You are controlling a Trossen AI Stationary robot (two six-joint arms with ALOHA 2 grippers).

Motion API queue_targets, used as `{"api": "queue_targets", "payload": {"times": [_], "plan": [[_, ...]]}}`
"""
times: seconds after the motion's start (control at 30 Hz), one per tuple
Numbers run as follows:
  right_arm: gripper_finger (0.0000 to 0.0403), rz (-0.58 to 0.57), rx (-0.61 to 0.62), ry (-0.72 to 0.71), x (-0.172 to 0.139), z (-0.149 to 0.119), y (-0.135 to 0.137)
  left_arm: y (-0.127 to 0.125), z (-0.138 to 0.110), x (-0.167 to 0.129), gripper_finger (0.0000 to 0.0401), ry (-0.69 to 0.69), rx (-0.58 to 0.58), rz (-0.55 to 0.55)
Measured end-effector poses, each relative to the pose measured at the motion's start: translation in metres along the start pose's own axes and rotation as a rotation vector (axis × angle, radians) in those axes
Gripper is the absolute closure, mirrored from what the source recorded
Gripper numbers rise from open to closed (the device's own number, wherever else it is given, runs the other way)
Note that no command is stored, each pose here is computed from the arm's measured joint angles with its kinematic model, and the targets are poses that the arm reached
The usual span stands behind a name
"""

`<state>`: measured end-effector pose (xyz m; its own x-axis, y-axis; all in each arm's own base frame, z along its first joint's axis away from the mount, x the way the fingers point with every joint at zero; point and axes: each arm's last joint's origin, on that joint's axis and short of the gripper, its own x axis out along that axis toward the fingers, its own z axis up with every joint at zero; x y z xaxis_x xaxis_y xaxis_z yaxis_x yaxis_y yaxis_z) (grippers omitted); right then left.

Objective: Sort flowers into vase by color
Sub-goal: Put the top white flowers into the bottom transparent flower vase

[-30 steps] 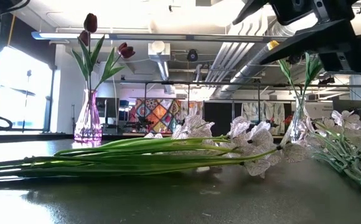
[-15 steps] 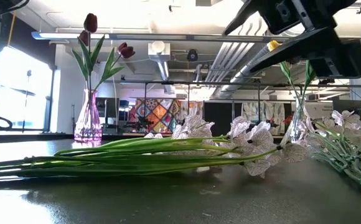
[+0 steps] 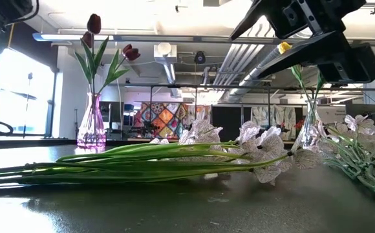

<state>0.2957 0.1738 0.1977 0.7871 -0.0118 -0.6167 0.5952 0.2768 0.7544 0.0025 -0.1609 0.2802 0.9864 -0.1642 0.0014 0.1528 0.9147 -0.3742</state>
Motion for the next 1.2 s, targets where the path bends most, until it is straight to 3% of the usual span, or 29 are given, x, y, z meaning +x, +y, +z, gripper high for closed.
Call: {"api": "queue_targets", "payload": {"times": [0.3, 0.53, 0.67, 1.0, 1.2], "plan": [[0.0209, -0.009, -0.003, 0.020, 0.000, 0.000, -0.001, -0.020, -0.004, 0.002, 0.0401, -0.004, -0.009, 0.010], [0.0209, -0.032, -0.005, 0.025, 0.002, 0.004, -0.002, -0.030, -0.020, 0.014, 0.0401, -0.018, 0.120, 0.068], [0.0209, -0.031, -0.005, 0.037, 0.003, 0.006, -0.002, -0.034, -0.034, 0.019, 0.0401, 0.030, 0.173, 0.079], [0.0209, -0.032, -0.008, 0.062, 0.003, 0.006, -0.002, -0.038, -0.048, 0.020, 0.0399, 0.076, 0.169, 0.075], [0.0209, -0.032, -0.008, 0.069, 0.003, 0.005, -0.002, -0.040, -0.058, 0.020, 0.0371, 0.181, 0.218, 0.061]]}}
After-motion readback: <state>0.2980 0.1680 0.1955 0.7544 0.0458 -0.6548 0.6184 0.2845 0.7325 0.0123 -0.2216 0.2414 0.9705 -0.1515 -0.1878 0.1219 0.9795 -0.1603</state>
